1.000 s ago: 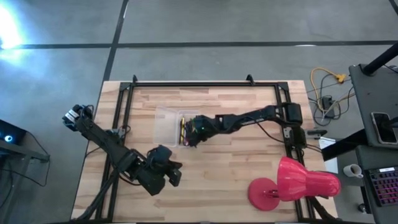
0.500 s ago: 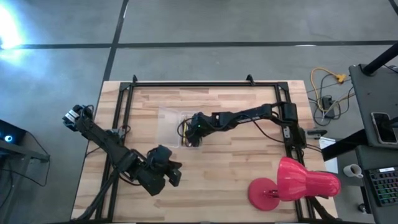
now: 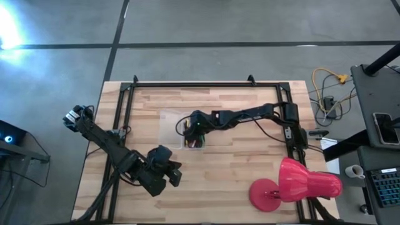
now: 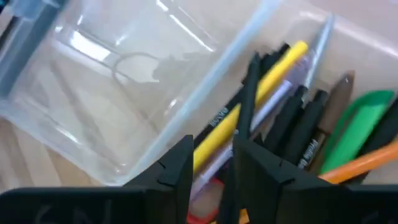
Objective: Pick & place school supplies into a supply box
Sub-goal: Put the black pen into the transparent supply box, then close the transparent supply box
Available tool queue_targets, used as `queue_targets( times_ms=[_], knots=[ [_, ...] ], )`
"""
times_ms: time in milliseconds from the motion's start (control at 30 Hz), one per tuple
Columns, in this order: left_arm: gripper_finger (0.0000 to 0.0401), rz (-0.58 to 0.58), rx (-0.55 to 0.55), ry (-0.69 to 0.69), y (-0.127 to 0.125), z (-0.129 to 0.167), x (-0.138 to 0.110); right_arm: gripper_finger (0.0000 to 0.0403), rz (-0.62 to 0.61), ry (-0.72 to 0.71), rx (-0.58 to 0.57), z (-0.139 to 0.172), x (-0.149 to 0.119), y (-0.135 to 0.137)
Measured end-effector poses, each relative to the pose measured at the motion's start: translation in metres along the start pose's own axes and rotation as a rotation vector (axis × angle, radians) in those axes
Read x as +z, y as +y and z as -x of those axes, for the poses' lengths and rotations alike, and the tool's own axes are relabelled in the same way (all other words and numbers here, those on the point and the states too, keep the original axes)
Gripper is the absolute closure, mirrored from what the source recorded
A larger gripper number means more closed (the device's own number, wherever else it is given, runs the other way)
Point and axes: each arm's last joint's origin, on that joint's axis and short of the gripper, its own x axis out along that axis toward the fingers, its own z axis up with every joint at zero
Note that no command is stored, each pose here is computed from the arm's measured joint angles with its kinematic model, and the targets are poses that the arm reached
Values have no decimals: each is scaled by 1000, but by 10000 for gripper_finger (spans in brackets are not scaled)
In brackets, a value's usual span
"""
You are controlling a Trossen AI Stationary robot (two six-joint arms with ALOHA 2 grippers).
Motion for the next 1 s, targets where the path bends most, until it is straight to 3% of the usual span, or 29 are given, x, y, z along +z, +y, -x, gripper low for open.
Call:
queue_targets(
  times_ms=[100, 267, 367, 567, 767, 1000],
  knots=[
    [401, 14, 0, 0, 0, 0, 0, 289, 94, 35, -30, 10, 1, 4],
    [401, 22, -1, 1, 0, 0, 0, 279, 418, 205, -18, 23, -14, 11],
    [401, 22, 0, 1, 0, 0, 0, 279, 519, 247, 3, 25, -27, 20],
    [401, 20, 0, 1, 0, 0, 0, 295, 515, 248, -42, 10, -40, 21],
    [401, 31, -1, 1, 0, 0, 0, 309, 511, 193, -110, 3, -35, 15],
    [401, 37, -1, 0, 0, 0, 0, 304, 510, 196, -102, 26, -27, 24]
  ],
)
